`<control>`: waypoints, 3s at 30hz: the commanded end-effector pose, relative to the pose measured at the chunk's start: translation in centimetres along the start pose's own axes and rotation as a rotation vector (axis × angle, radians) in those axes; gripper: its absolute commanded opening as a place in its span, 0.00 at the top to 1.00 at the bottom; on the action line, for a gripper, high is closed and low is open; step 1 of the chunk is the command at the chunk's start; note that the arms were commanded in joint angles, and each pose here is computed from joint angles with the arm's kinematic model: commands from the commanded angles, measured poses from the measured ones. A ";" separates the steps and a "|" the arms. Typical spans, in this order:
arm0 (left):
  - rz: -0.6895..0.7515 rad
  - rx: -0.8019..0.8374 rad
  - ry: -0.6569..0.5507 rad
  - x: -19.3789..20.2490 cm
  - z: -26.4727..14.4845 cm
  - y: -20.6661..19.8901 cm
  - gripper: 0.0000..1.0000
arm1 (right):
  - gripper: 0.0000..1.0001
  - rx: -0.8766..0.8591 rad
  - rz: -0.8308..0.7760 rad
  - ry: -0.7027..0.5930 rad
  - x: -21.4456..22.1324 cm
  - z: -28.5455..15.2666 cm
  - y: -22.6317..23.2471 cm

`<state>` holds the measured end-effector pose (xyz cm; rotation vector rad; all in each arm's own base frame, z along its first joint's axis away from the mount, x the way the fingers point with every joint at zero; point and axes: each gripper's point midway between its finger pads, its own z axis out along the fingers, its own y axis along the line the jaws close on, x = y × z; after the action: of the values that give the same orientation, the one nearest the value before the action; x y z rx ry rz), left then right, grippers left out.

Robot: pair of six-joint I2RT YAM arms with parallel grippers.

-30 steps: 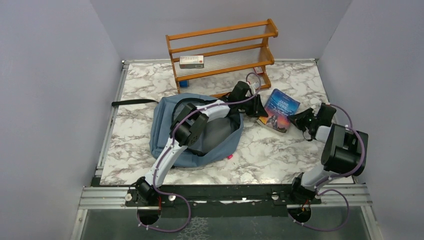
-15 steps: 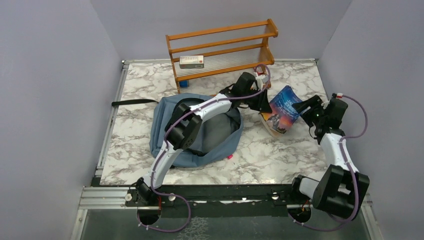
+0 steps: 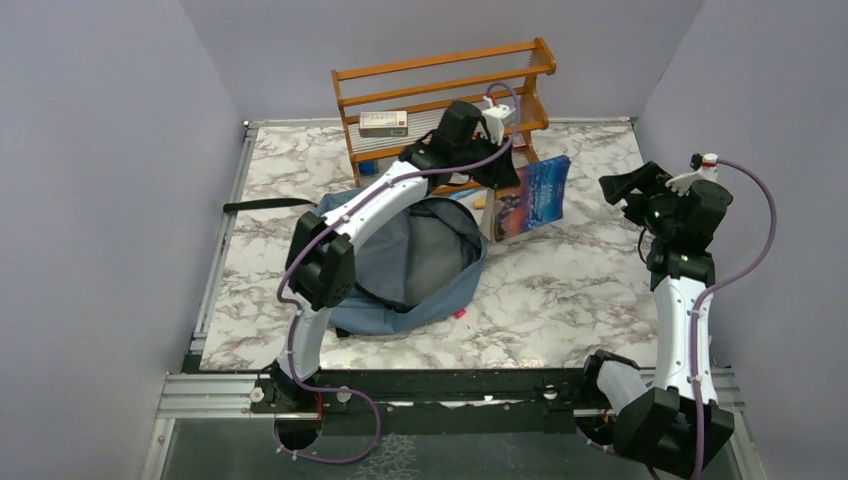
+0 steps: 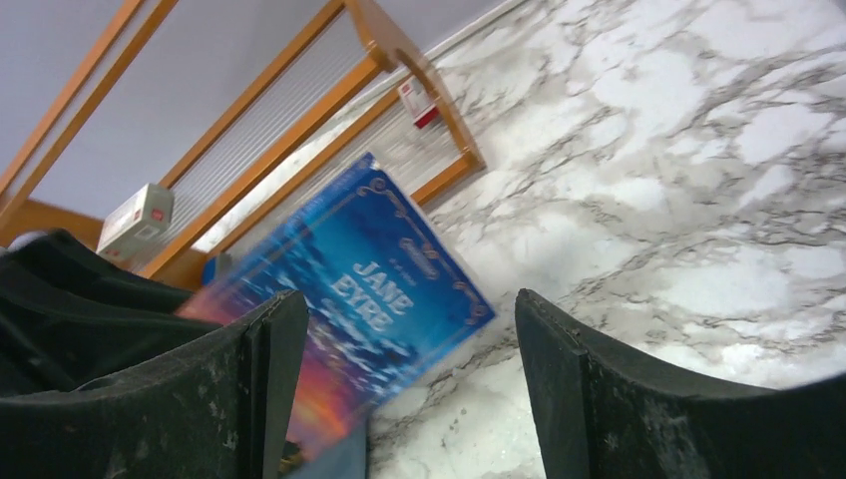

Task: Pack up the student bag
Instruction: Pick up the book from the center of the board.

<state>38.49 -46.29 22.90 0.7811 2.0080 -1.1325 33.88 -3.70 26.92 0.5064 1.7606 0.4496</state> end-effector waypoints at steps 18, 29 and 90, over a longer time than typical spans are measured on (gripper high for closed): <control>0.290 -0.008 -0.341 -10.8 -21.3 -3.8 1.00 | 0.16 -0.851 -0.315 0.119 3.9 -3.1 17.3; 0.400 0.118 -0.330 -5.9 -25.7 -9.2 1.00 | 0.06 -1.164 -0.424 0.143 6.8 -5.0 18.7; 0.402 0.309 -0.522 -5.6 -27.8 -13.4 1.00 | 0.87 -1.620 -0.164 0.190 13.7 -11.8 25.4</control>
<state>25.12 -29.03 40.47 0.8716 1.3684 -1.3060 24.01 25.41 28.43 -0.7592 1.3480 1.6797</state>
